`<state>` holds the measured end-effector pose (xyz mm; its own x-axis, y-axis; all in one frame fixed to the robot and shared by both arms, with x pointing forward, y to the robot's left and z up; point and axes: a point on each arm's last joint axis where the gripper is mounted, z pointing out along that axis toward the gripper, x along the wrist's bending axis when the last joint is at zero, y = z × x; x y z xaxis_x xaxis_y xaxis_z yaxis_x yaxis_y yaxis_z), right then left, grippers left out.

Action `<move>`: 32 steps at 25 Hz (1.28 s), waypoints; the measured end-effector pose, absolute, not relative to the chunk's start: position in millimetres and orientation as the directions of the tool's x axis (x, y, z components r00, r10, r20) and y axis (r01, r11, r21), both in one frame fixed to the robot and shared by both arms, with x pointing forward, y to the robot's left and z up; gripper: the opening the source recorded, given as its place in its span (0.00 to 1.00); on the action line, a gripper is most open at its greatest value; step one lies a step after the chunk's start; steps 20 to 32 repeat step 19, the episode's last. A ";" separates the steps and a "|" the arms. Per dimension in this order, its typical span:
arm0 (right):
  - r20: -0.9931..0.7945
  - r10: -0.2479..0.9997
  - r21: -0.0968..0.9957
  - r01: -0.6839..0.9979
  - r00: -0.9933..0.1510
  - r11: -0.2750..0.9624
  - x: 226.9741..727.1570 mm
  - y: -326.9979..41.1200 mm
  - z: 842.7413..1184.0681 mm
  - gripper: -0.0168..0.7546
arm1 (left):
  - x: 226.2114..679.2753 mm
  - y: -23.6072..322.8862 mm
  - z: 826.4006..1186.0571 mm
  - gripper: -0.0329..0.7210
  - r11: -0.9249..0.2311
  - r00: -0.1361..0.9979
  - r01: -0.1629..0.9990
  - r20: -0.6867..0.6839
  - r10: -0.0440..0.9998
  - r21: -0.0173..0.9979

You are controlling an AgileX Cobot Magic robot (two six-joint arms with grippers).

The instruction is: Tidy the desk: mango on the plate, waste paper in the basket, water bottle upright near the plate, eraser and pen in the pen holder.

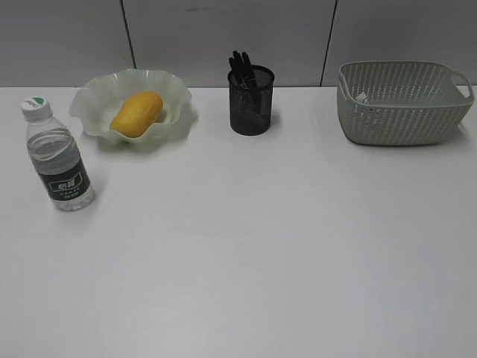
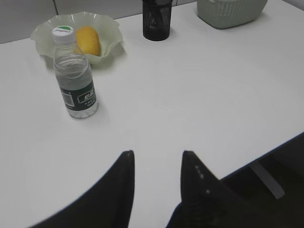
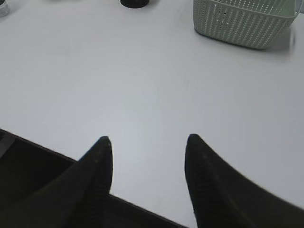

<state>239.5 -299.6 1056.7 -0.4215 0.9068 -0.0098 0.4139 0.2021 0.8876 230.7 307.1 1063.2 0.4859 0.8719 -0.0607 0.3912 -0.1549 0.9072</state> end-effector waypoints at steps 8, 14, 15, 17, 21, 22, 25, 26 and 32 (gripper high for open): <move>-0.005 0.995 0.906 0.421 -0.100 0.047 233.0 -299.7 1056.6 0.54 | 228.8 304.2 1063.1 0.36 -0.021 0.181 0.419 -0.061 0.982 0.908; 0.005 1.000 0.907 0.422 -0.005 -0.002 232.7 -298.6 1056.6 0.54 | 228.6 303.3 1063.3 0.36 0.017 0.094 0.416 -0.062 0.994 0.909; 0.005 1.000 0.907 0.422 -0.005 -0.002 232.7 -298.6 1056.6 0.54 | 228.6 303.3 1063.3 0.36 0.017 0.093 0.416 -0.062 0.994 0.909; 0.005 1.000 0.907 0.422 -0.005 -0.002 232.7 -298.6 1056.6 0.54 | 228.6 303.3 1063.3 0.36 0.017 0.093 0.416 -0.061 0.994 0.909; 0.005 1.000 0.907 0.422 -0.005 -0.002 232.7 -298.6 1056.6 0.54 | 228.6 303.3 1063.3 0.36 0.017 0.093 0.416 -0.061 0.994 0.909; 0.005 1.000 0.907 0.422 -0.005 -0.002 232.7 -298.6 1056.6 0.54 | 228.6 303.3 1063.3 0.36 0.017 0.093 0.416 -0.061 0.994 0.909; 0.005 1.000 0.907 0.422 -0.005 -0.002 232.7 -298.6 1056.6 0.54 | 228.6 303.3 1063.3 0.36 0.017 0.093 0.416 -0.061 0.994 0.909; 0.005 1.000 0.907 0.422 -0.005 -0.002 232.7 -298.6 1056.6 0.54 | 228.6 303.3 1063.3 0.36 0.017 0.093 0.416 -0.061 0.994 0.909; 0.005 1.000 0.907 0.422 -0.005 -0.002 232.7 -298.6 1056.6 0.54 | 228.6 303.3 1063.3 0.36 0.017 0.093 0.416 -0.061 0.994 0.909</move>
